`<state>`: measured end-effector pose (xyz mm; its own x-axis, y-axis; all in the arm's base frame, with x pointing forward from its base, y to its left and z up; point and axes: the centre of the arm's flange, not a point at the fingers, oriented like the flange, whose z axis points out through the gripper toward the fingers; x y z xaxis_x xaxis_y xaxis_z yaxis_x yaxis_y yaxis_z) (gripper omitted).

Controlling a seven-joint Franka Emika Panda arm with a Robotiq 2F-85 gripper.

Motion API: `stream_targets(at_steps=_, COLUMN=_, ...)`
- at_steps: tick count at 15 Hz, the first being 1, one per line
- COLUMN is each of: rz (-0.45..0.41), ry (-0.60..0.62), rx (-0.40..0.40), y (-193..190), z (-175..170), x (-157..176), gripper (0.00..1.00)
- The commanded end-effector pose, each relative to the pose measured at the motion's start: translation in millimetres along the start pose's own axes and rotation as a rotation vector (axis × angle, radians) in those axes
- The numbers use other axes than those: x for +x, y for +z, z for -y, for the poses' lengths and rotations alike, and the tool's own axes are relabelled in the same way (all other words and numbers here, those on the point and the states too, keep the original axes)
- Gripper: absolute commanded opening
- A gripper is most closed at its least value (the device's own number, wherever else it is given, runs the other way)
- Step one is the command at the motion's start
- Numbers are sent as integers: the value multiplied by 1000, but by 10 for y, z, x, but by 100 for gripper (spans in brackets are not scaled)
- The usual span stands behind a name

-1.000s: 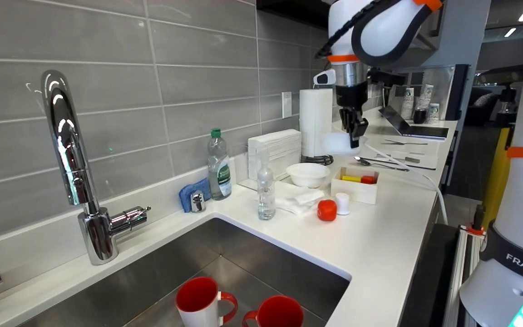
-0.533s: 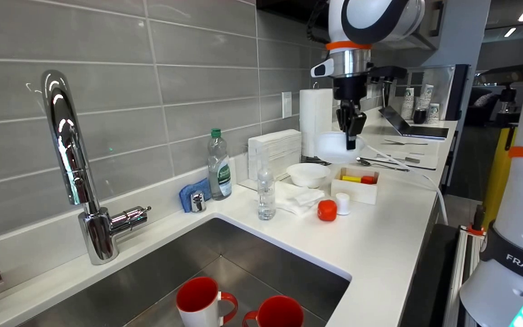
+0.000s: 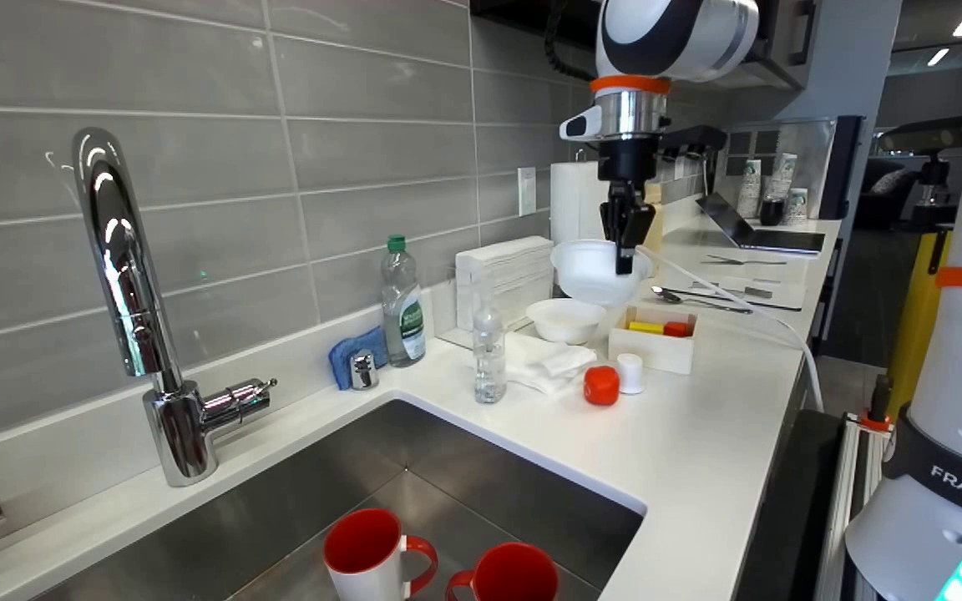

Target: Pour the beans in the bowl on the right into the bowl on the left

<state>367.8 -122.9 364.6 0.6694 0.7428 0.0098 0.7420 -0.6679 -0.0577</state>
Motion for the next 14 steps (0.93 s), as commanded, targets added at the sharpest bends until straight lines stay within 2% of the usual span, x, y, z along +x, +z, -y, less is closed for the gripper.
stream_targets(at_steps=1, rz=-31, ry=-48, rx=53, y=10, z=-411, x=174, gripper=0)
stream_targets(at_steps=8, rz=-91, ry=-114, rx=144, y=116, z=-894, x=295, gripper=0)
stream_targets(at_steps=14, rz=-122, ry=-87, rx=232, y=97, z=-1286, x=122, gripper=0)
